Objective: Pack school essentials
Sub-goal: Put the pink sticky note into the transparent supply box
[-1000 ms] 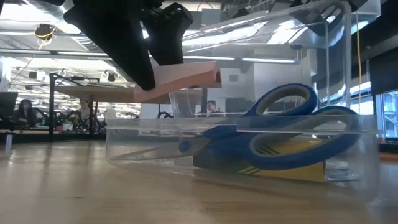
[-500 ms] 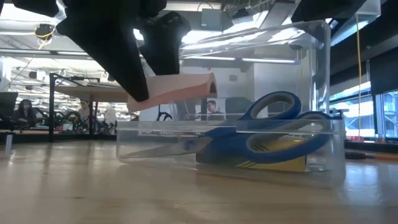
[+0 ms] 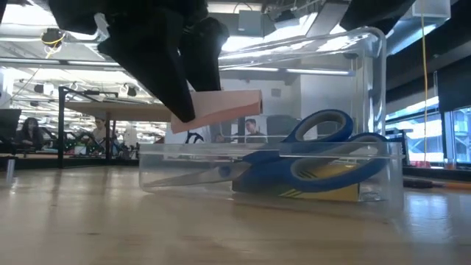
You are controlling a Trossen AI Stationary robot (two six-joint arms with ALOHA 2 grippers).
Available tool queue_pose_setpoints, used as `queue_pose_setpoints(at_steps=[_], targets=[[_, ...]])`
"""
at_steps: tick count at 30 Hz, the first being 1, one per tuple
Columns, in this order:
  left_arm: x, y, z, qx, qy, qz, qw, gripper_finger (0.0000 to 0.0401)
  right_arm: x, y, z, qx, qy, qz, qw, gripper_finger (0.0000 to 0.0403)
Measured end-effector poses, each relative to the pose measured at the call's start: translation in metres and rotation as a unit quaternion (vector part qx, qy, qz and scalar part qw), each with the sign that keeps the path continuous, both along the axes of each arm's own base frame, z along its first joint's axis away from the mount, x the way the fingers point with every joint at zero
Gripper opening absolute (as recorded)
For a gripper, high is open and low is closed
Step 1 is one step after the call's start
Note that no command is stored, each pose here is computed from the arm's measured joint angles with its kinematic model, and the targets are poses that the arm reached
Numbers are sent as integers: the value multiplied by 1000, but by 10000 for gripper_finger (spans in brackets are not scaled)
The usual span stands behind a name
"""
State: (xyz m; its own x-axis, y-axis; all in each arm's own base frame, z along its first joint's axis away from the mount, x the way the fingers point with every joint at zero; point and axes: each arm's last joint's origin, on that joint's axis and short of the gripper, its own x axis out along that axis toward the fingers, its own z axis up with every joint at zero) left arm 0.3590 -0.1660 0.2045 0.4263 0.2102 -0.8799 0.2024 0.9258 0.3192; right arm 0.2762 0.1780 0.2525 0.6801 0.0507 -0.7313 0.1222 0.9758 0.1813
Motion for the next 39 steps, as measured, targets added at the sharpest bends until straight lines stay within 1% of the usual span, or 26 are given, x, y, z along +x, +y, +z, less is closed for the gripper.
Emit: queue_pose_setpoints(at_steps=[5, 10, 14, 20, 23, 31, 34, 39], targets=[[2, 4, 0, 0, 0, 5, 1000, 302, 1, 1, 3, 18, -8, -7, 1000, 145], [2, 5, 0, 6, 3, -5, 1000, 302, 3, 12, 19, 39, -35, 21, 998, 145], [3, 6, 0, 5, 3, -2, 1000, 302, 5, 17, 15, 42, -38, 24, 998, 145], [4, 9, 0, 4, 2, 4, 1000, 302, 12, 23, -8, 25, -6, 28, 999, 145], [4, 9, 0, 4, 2, 4, 1000, 302, 15, 25, -18, 8, 6, 22, 1000, 145], [4, 9, 0, 1, 3, 3, 1000, 302, 12, 18, -23, -43, 9, -40, 998, 145], [4, 9, 0, 1, 3, 3, 1000, 302, 12, 17, -24, -55, 9, -46, 997, 145], [4, 9, 0, 1, 3, 4, 1000, 302, 12, 16, -24, -58, 6, -48, 997, 145]])
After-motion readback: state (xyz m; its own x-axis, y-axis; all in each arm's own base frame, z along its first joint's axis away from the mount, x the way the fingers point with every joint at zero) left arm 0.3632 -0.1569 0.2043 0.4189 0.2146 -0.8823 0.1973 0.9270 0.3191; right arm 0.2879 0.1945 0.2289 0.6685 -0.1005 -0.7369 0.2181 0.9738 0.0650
